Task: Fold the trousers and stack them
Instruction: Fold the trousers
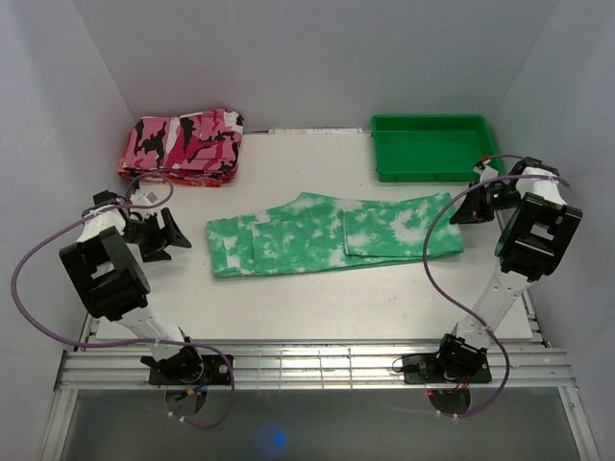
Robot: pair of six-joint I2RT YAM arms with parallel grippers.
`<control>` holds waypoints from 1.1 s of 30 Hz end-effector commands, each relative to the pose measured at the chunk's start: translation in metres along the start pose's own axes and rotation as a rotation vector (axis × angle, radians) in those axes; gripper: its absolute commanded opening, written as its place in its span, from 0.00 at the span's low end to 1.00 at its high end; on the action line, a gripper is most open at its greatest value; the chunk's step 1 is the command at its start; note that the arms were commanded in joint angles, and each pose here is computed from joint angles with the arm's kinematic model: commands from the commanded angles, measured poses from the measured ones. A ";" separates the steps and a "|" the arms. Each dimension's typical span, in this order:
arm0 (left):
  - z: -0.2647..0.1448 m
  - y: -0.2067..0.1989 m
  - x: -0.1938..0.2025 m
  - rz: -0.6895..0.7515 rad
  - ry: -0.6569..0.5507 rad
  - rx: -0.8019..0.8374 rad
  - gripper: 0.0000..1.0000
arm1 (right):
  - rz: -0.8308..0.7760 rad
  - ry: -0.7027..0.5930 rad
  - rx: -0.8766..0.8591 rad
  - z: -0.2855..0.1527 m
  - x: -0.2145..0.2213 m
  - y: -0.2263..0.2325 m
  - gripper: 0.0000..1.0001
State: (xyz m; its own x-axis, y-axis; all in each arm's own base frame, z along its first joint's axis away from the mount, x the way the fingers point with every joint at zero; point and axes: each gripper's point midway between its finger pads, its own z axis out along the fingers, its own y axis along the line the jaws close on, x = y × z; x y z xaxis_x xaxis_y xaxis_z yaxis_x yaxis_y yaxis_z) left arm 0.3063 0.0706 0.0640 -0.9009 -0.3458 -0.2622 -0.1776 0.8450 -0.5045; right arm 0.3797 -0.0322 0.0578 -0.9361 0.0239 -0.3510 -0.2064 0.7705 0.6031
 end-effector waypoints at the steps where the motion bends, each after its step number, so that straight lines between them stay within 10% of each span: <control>1: -0.002 -0.033 -0.005 0.134 -0.049 0.060 0.86 | -0.082 -0.027 0.013 -0.057 -0.017 0.029 0.08; 17: 0.098 -0.104 0.009 0.166 0.085 0.211 0.64 | -0.098 -0.153 -0.029 -0.035 -0.057 0.168 0.08; 27: 0.111 -0.132 0.023 0.156 0.130 0.359 0.00 | -0.167 -0.090 -0.124 0.050 -0.056 0.252 0.08; 33: 0.121 -0.144 0.031 0.128 0.136 0.383 0.00 | -0.213 -0.020 -0.209 0.098 -0.044 0.314 0.08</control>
State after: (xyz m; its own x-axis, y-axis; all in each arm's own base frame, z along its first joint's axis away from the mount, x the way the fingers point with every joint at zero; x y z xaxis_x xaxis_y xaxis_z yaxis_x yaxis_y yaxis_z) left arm 0.3527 -0.0927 0.0254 -0.9549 -0.1722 -0.2419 0.0543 0.6999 -0.7122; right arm 0.3779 0.2335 0.1730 -0.8776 -0.1264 -0.4624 -0.4211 0.6641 0.6177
